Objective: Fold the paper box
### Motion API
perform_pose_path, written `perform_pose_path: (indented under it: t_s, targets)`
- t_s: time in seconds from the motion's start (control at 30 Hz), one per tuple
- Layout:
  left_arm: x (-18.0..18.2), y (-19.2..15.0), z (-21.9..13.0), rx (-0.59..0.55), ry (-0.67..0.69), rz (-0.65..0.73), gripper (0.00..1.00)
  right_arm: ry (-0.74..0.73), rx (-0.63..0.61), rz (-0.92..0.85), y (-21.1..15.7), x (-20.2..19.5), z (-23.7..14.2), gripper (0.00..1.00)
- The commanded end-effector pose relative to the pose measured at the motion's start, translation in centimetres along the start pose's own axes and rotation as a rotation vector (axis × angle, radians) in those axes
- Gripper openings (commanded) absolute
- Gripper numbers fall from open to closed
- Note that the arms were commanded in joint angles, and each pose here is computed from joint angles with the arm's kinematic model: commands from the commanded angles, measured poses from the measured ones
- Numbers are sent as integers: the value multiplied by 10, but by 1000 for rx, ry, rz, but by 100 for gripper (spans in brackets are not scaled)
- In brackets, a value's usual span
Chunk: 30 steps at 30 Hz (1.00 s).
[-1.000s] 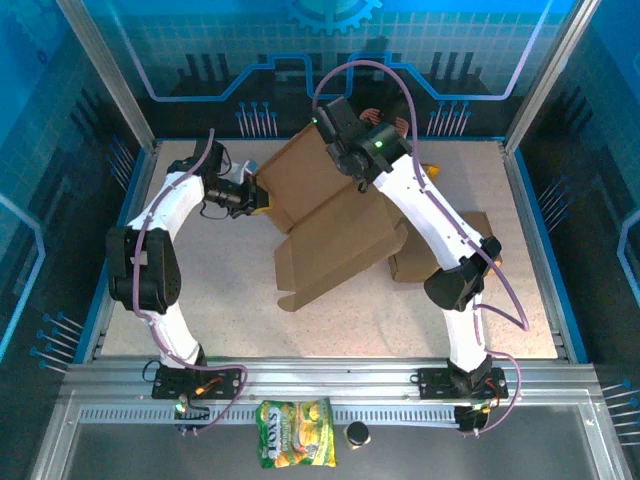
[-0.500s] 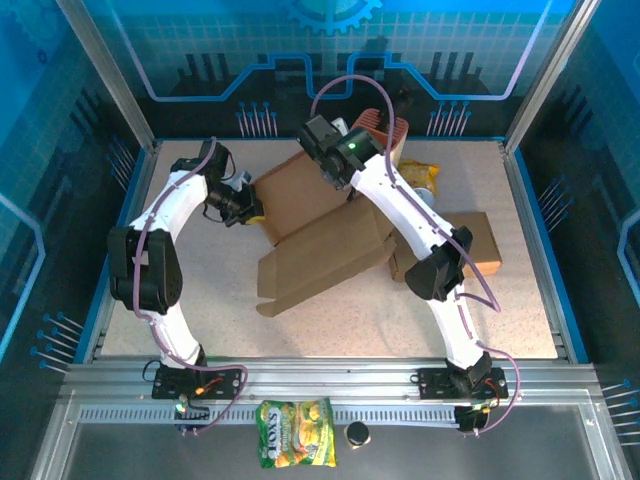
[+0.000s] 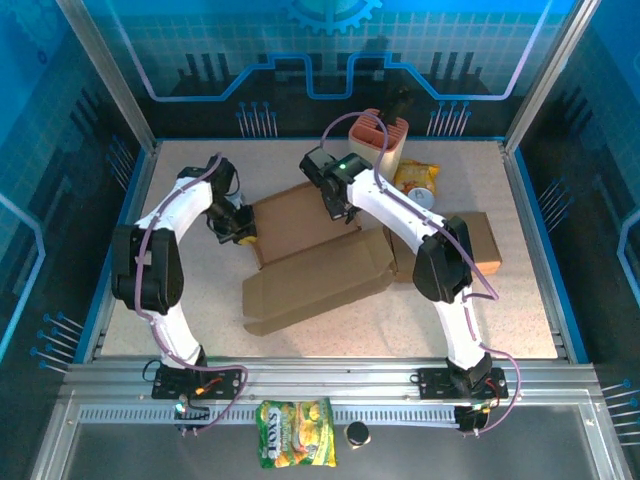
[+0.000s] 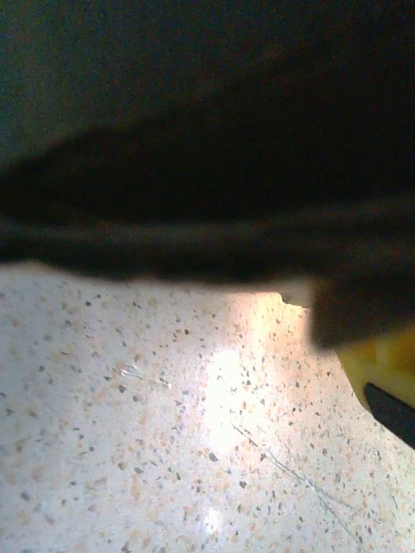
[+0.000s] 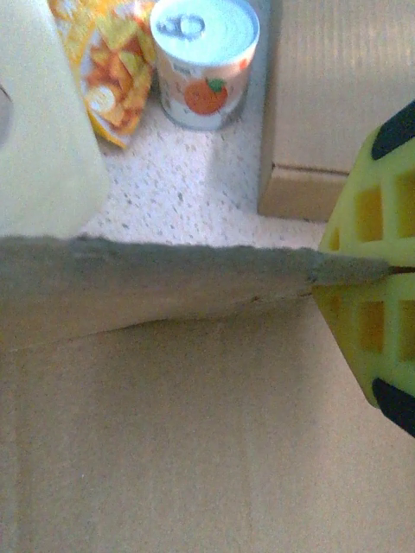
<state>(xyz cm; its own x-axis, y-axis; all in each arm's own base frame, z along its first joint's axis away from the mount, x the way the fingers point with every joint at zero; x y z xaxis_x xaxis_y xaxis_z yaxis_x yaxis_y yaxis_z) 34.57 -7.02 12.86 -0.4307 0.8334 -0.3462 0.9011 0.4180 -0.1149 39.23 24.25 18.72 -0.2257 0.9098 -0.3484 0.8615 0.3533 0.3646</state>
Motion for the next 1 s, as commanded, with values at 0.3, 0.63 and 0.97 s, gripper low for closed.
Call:
perform_pose_path:
  t_s: [0.3, 0.63, 0.97]
  targets:
    - [-5, 21, 33, -51, 37, -3, 5, 106, 153, 115, -40, 7, 33, 0]
    - [-1, 18, 48, -57, 105, 27, 14, 95, 170, 148, -45, 11, 37, 0]
    - [-2, 7, 40, -115, 172, 83, 18, 86, 136, 161, -46, 11, 30, 0]
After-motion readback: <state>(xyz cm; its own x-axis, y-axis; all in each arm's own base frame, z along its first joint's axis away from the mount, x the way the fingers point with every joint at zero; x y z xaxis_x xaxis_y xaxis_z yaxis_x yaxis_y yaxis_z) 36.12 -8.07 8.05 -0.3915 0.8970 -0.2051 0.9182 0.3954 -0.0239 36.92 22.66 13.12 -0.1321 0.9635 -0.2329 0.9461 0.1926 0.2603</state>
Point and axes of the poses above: each hand's point on the last joint's axis, 136 mm out from that joint toward the fingers, its own z axis out along the fingers, its own x axis along the line the jaws close on, y = z × x, the point moved 4 cm from there along -z, back along the fingers, and after that the axes turned 5 degrees about -z, right-handed, at the moved point
